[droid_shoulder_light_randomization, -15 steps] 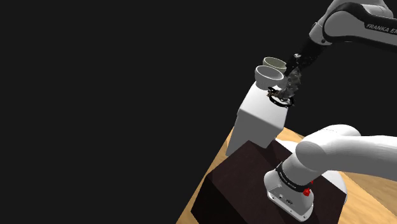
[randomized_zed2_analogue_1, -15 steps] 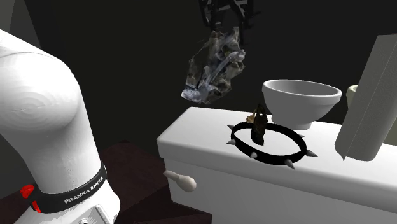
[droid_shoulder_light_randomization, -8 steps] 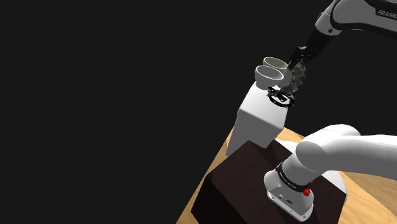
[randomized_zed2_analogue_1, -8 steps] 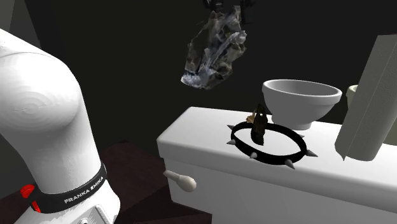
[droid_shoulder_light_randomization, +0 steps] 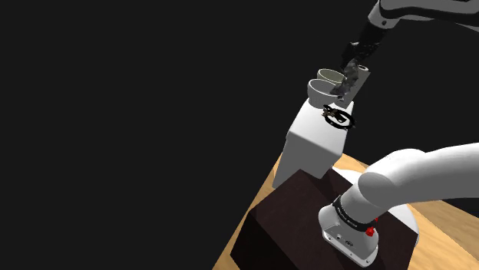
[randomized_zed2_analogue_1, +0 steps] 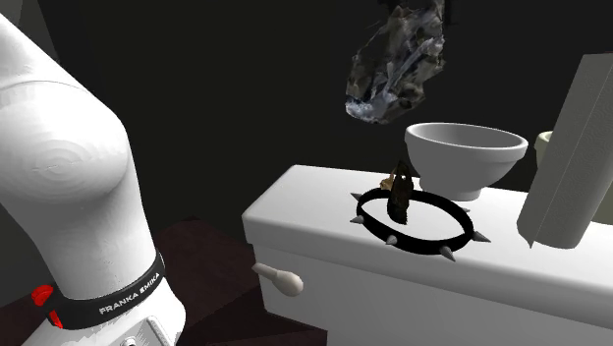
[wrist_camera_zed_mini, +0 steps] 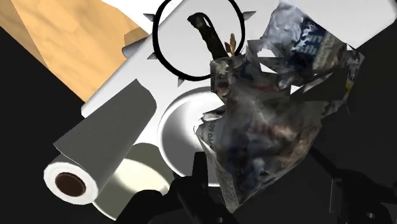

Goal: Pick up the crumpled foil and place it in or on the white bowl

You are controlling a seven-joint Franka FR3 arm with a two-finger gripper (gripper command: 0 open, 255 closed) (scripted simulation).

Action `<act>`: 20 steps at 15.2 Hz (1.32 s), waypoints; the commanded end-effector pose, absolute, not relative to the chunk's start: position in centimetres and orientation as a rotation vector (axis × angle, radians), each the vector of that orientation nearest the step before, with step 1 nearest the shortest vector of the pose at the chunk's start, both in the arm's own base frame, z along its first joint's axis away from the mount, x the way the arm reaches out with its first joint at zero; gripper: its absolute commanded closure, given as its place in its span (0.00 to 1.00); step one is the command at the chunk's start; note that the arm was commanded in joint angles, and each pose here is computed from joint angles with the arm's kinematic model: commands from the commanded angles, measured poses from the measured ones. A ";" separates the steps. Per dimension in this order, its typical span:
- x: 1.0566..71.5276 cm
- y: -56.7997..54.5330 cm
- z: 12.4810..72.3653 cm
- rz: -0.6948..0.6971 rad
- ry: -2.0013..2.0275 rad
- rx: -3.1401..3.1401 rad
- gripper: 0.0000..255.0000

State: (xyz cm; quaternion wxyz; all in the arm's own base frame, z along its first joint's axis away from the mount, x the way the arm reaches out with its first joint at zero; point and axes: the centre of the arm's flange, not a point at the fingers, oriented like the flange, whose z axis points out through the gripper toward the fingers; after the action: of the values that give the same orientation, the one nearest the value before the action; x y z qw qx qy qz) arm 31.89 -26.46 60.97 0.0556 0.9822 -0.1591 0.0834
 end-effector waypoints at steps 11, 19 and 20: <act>43.6 -36.0 62.6 0.253 -0.482 2.980 1.00; 43.6 -36.0 58.4 0.253 -0.482 2.980 1.00; 43.6 -36.0 57.9 0.253 -0.482 2.980 1.00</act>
State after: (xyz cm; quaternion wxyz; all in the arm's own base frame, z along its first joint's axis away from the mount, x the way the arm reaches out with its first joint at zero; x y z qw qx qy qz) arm 43.45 -36.05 58.32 0.0560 0.9822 -0.1590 0.0829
